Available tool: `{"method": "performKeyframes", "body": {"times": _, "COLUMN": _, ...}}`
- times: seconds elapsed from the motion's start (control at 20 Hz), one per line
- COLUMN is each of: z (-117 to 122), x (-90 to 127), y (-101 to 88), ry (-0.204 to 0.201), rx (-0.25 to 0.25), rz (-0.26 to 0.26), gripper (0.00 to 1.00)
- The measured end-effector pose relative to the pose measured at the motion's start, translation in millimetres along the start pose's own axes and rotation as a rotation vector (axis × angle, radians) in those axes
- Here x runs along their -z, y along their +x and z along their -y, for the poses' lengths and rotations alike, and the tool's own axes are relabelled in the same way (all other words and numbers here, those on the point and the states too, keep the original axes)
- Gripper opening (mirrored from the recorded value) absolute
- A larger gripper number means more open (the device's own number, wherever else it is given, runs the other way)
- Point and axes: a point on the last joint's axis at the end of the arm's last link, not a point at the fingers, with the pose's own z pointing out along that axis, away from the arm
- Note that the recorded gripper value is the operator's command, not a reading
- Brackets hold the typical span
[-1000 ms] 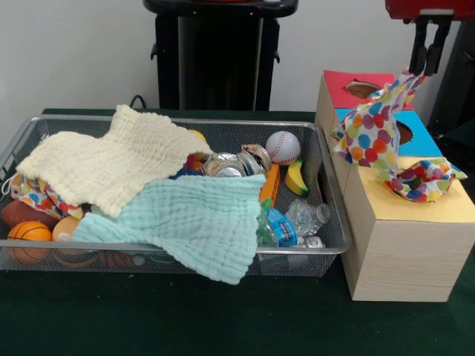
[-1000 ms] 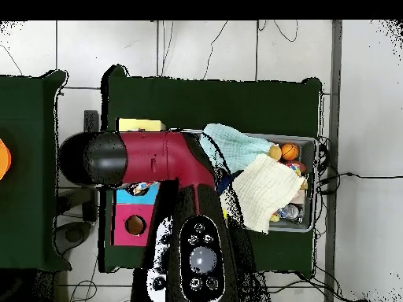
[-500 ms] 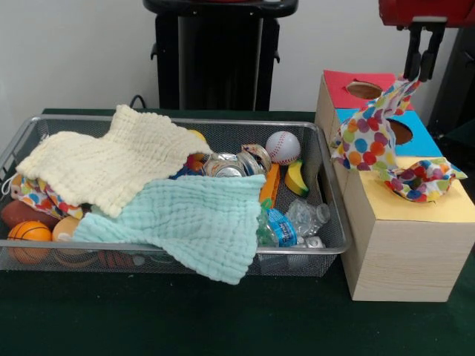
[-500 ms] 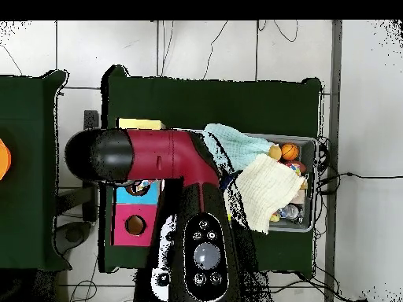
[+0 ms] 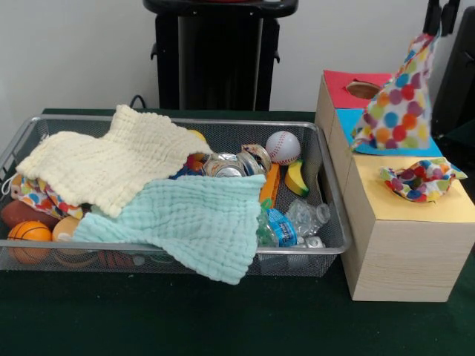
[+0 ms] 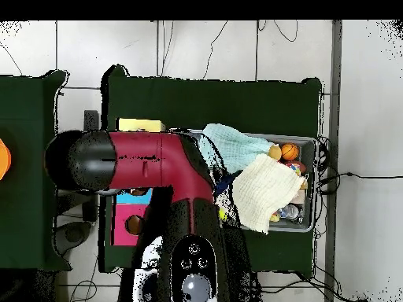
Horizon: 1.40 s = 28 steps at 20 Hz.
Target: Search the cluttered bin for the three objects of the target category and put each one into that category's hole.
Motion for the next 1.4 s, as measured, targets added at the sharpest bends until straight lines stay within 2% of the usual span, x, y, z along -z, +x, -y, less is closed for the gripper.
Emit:
{"method": "performKeyframes", "body": {"times": 0.25, "z": -10.9, "x": 32.3, "y": 9.3, "ry": 0.014, "rx": 0.001, "rz": -0.049, "gripper": 0.0}}
{"method": "performKeyframes", "body": {"times": 0.4, "z": -12.9, "x": 47.0, "y": 10.7, "ry": 0.014, "rx": 0.001, "rz": -0.061, "gripper": 0.0}}
{"method": "performKeyframes", "body": {"times": 0.5, "z": -12.6, "x": 59.8, "y": 9.3, "ry": 0.006, "rx": -0.006, "rz": -0.053, "gripper": 0.0}}
{"method": "performKeyframes", "body": {"times": 0.8, "z": -12.7, "x": 75.4, "y": 8.2, "ry": -0.014, "rx": -0.019, "rz": -0.033, "gripper": 0.0}}
{"method": "performKeyframes", "body": {"times": 1.1, "z": -12.5, "x": 73.1, "y": 6.5, "ry": -0.02, "rx": -0.025, "rz": -0.034, "gripper": 0.0}}
{"method": "performKeyframes", "body": {"times": 1.4, "z": -12.4, "x": 56.4, "y": -5.2, "ry": -0.015, "rx": -0.027, "rz": -0.028, "gripper": 0.0}}
